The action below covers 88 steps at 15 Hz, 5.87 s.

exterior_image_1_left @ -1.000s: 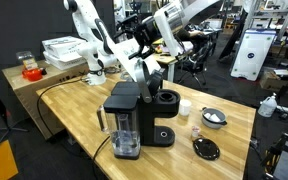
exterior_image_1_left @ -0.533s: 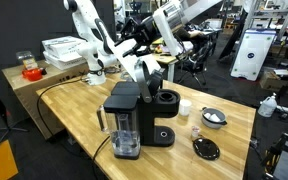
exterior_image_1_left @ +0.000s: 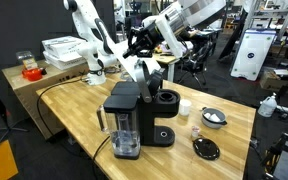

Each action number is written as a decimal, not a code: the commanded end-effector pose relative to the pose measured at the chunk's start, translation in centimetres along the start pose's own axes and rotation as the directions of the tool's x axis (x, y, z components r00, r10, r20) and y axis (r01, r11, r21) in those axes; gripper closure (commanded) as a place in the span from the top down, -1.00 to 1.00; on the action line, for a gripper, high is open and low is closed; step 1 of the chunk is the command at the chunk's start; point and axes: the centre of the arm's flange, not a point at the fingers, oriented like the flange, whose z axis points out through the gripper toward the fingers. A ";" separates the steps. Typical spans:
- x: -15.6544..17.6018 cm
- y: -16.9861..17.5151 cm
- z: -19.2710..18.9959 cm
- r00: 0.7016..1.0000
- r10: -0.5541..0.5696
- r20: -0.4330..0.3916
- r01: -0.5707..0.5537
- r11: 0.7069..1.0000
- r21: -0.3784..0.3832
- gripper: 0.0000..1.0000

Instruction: Close the top of the coffee machine.

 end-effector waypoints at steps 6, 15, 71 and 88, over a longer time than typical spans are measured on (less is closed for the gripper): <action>-0.3 0.1 -1.1 0.998 -0.016 0.058 0.023 0.993 -0.116 -1.00; 0.0 -0.5 -4.6 0.984 -0.002 0.177 0.053 0.957 -0.285 -1.00; 3.4 -2.1 0.6 0.964 0.009 0.265 0.048 0.977 -0.208 -0.99; 6.2 -4.4 0.0 0.971 -0.011 0.239 0.058 0.980 -0.190 -0.99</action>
